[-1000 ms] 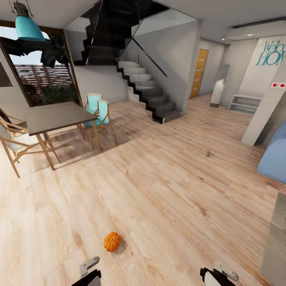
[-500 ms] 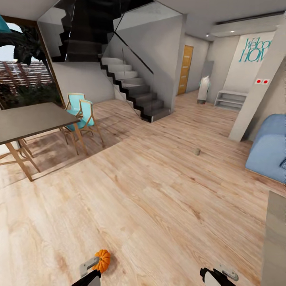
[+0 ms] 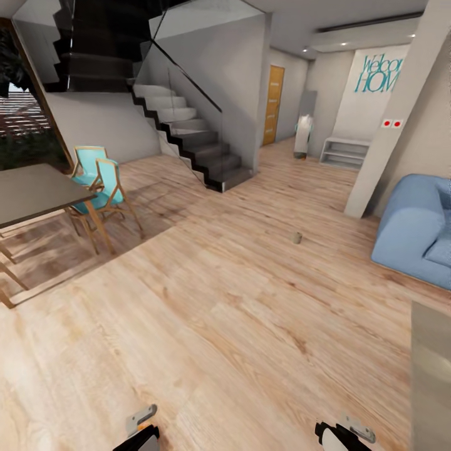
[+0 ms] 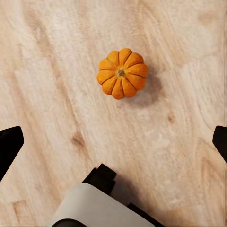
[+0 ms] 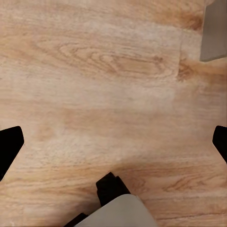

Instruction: Place each of the two pumpkins and all three candles from the living room inside a cabinet in the living room (use any cabinet), then make sure every cabinet is closed, and position the cauldron so it is next to a table in the living room.

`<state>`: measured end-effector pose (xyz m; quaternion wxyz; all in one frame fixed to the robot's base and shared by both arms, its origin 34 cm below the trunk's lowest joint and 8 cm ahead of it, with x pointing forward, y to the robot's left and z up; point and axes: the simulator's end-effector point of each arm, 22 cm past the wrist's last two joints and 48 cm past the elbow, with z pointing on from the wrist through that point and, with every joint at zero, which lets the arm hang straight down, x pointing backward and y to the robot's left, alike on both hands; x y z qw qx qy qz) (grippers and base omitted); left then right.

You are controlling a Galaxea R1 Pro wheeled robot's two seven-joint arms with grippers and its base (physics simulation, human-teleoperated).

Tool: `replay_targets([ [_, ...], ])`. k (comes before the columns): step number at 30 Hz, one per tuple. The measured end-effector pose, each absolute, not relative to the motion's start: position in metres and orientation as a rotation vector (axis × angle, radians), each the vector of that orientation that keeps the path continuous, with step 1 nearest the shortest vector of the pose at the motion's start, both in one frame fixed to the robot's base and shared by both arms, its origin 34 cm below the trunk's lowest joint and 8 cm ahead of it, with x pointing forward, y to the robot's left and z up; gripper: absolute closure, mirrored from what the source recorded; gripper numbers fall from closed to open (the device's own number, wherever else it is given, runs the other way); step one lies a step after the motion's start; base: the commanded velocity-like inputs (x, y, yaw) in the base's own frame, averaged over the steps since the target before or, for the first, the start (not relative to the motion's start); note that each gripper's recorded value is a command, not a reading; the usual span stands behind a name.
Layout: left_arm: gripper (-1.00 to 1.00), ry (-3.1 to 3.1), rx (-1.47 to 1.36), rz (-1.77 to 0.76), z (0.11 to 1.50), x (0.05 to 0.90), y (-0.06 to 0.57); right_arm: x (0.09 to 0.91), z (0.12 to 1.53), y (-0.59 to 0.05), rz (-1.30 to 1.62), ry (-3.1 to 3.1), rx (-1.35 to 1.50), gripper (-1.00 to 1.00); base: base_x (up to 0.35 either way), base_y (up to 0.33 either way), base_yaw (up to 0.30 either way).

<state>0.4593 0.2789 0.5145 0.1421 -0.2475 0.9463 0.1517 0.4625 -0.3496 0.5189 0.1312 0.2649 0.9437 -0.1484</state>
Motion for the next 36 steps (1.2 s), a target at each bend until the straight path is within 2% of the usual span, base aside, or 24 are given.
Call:
replay_targets([
  [13, -1.00, 2.733, -0.714, 0.438, 0.5142, 0.4589, 0.2789, 0.4622, 0.5187, -0.3496, -0.432, 2.741, 0.768, -1.00, 0.307, -0.074, -0.005],
  [22, -1.00, 2.735, -0.711, 0.435, 0.5140, 0.4588, 0.2770, 0.4623, 0.5187, -0.3496, -0.431, 2.740, 0.769, -1.00, 0.053, -0.293, 0.000],
  [36, -1.00, 2.732, -0.710, 0.437, 0.5143, 0.4594, 0.2779, 0.4623, 0.5187, -0.3495, -0.431, 2.741, 0.767, -1.00, 0.293, -0.018, 0.000],
])
